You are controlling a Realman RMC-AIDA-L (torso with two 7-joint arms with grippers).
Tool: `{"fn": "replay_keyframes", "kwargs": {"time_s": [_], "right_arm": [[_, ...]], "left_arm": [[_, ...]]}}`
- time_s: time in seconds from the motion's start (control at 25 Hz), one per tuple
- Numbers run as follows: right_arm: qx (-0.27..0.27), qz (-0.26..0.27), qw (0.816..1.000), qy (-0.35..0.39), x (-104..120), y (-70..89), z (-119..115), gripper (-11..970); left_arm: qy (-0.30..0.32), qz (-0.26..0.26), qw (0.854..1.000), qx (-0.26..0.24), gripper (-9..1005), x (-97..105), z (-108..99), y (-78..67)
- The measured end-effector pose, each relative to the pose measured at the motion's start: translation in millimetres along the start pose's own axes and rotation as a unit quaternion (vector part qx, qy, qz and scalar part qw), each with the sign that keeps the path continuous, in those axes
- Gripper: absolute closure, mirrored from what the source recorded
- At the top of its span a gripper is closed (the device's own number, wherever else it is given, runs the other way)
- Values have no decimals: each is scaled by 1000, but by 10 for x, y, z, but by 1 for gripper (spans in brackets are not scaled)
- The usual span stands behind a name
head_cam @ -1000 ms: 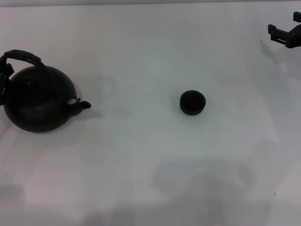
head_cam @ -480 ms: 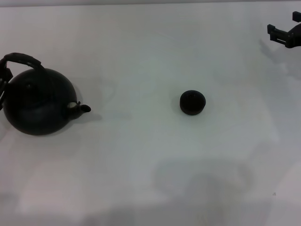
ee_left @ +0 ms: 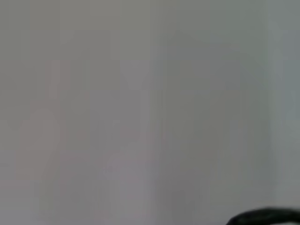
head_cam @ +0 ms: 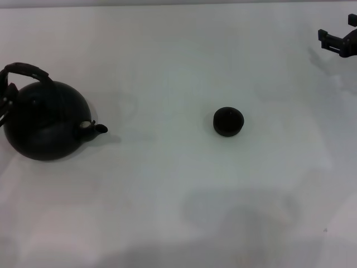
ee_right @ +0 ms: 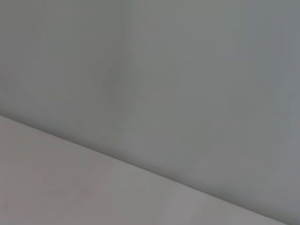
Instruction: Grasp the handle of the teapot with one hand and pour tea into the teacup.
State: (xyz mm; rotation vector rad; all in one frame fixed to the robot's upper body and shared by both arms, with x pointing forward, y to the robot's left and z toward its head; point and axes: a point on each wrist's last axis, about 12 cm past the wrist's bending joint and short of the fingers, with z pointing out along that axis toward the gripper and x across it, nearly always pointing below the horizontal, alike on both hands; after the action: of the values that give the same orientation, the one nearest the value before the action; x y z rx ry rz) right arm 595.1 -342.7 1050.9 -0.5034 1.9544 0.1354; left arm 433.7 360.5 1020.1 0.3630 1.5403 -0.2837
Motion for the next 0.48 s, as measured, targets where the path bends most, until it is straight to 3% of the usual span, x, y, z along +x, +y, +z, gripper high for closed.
{"fn": "replay_keyframes", "kwargs": {"time_s": [0.28, 0.48], "right_arm": [[-1, -3, 1000, 2, 27, 3, -15, 131], [-1, -2, 1000, 4, 57, 3, -37, 131]], "left_arm": [[-54, -5, 998, 12, 172, -105, -161, -61], [-128, -29, 990, -50, 119, -245, -454, 20]]}}
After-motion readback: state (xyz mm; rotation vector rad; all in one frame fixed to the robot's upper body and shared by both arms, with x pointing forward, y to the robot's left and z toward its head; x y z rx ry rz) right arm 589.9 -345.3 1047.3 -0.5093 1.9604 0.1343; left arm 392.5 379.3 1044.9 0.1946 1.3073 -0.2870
